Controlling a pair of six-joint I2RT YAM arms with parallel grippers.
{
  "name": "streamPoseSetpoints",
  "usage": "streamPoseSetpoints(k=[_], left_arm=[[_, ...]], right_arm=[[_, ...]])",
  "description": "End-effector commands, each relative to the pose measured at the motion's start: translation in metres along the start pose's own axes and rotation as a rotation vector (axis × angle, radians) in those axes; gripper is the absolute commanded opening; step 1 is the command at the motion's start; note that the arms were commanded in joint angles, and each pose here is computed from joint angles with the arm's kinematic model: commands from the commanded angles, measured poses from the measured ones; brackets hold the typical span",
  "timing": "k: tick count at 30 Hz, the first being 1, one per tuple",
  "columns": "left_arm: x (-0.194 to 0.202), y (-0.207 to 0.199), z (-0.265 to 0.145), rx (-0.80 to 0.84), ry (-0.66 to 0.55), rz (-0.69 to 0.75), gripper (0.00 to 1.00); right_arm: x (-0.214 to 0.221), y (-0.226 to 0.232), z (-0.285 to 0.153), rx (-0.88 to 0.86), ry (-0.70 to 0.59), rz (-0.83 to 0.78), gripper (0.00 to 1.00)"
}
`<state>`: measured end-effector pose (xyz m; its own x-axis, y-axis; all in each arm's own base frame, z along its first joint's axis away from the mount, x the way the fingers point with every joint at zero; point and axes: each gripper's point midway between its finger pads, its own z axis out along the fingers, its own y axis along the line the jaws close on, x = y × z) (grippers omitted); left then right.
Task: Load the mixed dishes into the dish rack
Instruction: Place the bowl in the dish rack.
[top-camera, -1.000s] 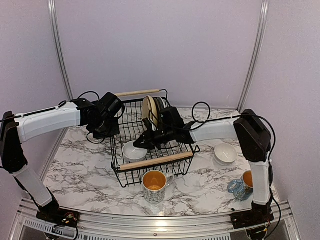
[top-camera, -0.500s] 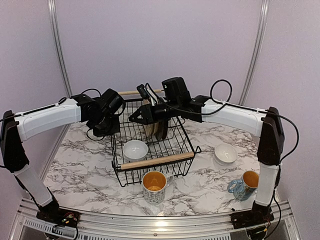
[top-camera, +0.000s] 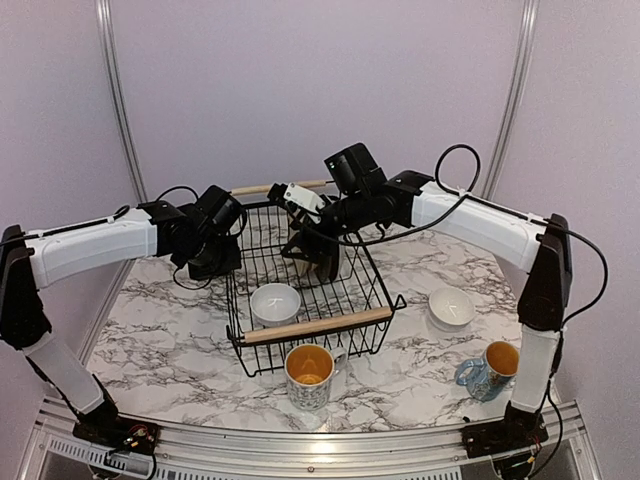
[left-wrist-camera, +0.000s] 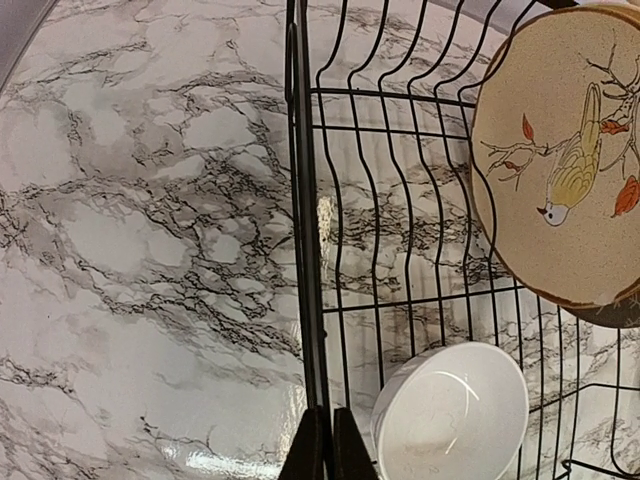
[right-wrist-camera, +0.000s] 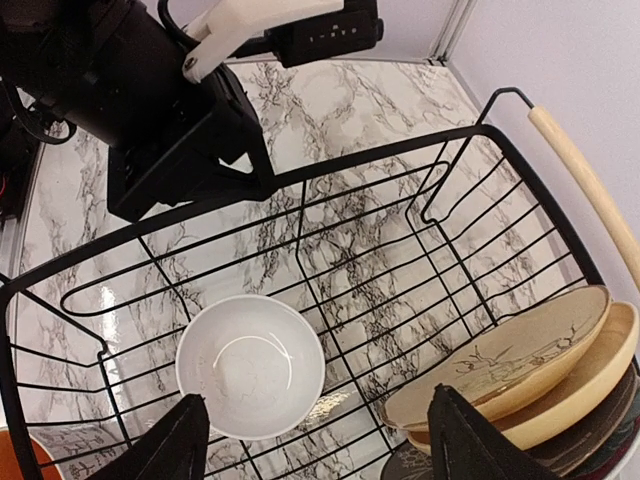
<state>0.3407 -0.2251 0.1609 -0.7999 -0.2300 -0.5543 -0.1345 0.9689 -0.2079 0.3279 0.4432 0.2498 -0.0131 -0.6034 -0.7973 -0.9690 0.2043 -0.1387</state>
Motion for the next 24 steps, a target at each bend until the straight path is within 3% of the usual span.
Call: streamPoseSetpoints(k=[1, 7, 19, 21, 24], left_arm=[[0.01, -0.06, -0.022, 0.309, 0.042, -0.003, 0.0], [0.014, -0.075, -0.027, 0.429, 0.033, -0.078, 0.0], [0.005, -0.098, -0.031, 0.506, -0.002, -0.126, 0.01], [0.004, -0.096, -0.032, 0.499, -0.012, -0.127, 0.17], [-0.002, -0.092, -0.04, 0.498, -0.041, -0.131, 0.33]], right_arm=[[0.015, 0.015, 0.015, -0.051, 0.098, -0.013, 0.67], [0.035, 0.031, 0.037, -0.111, 0.149, 0.157, 0.45], [0.07, 0.07, 0.076, -0.175, 0.285, 0.263, 0.44], [0.074, 0.071, 0.08, -0.161, 0.296, 0.272, 0.44], [0.077, 0.075, 0.084, -0.156, 0.313, 0.267, 0.44]])
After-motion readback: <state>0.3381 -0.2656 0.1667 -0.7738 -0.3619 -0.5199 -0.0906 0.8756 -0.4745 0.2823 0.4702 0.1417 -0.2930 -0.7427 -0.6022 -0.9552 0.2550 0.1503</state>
